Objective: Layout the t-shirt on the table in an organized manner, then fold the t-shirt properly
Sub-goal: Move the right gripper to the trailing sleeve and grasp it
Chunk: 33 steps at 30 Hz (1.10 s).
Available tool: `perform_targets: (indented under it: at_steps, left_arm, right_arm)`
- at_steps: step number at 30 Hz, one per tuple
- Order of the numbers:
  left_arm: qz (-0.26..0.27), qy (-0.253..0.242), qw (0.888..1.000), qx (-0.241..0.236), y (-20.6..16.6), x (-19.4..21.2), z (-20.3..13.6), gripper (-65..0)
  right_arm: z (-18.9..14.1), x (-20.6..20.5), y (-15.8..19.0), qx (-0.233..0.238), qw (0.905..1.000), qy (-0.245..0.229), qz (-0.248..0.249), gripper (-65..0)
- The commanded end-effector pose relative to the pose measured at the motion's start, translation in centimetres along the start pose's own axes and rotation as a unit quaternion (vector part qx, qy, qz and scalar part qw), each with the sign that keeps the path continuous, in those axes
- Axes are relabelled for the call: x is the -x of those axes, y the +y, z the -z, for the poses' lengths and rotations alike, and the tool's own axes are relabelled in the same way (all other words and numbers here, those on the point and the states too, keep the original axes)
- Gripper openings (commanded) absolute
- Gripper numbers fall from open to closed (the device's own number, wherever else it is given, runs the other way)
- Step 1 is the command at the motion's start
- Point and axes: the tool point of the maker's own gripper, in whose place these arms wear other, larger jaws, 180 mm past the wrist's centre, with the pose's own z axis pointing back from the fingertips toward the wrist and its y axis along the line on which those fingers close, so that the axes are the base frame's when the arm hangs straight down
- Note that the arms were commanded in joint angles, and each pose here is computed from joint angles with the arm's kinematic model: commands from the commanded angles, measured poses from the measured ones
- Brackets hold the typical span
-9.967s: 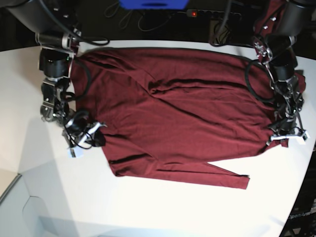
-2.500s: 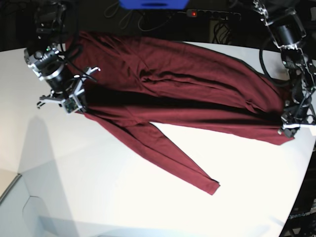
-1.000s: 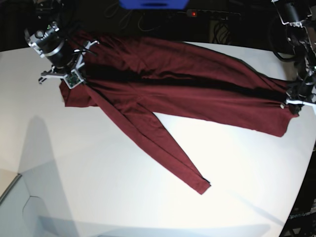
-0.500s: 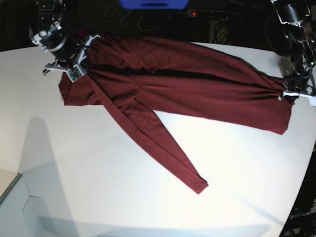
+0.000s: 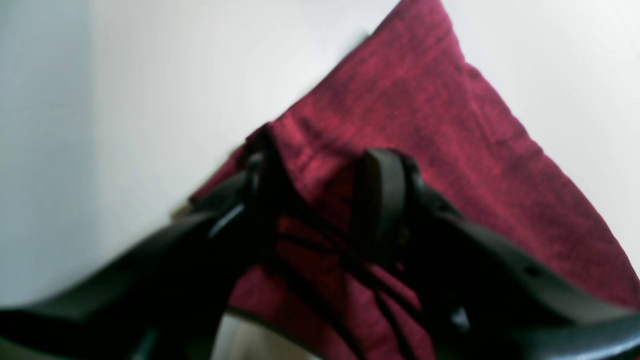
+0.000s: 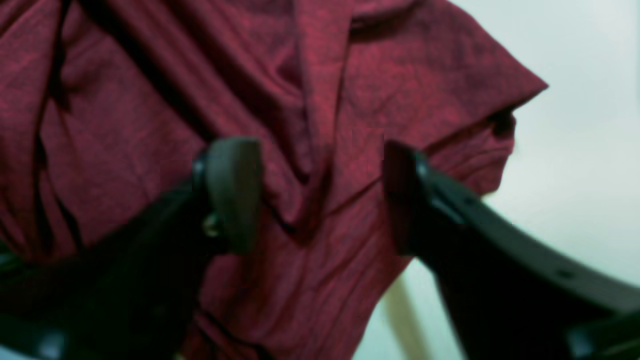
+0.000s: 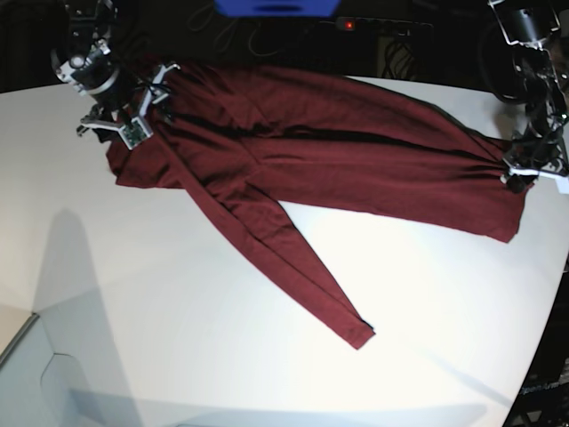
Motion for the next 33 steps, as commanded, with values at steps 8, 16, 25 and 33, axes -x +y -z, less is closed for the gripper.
perform_targets:
  at_steps: [8, 16, 25, 33]
  left_arm:
    - [0.002, -0.008, 1.0, -0.006, 0.5, -1.1, -0.2, -38.9]
    - [0.0, -0.005, 1.0, -0.008, 0.8, -0.7, -0.3, -38.8]
    - [-0.001, -0.011, 1.0, -0.003, 0.2, -1.2, -0.2, -38.8]
    - [-0.01, -0.006, 1.0, 0.003, -0.4, -0.4, -0.1, -38.8]
  right_arm:
    - [-2.5, -2.6, -5.2, 0.08, 0.9959, -0.043, -0.005, -18.0]
    - [-1.0, -9.5, -8.4, 0.123, 0.9836, -0.129, 0.027, -17.8]
    - [7.2, -18.9, -2.2, 0.021, 0.9859, -0.166, -0.011, -18.1]
    - [12.8, -22.0, 4.1, -0.086, 0.9808, -0.165, -0.059, -18.2]
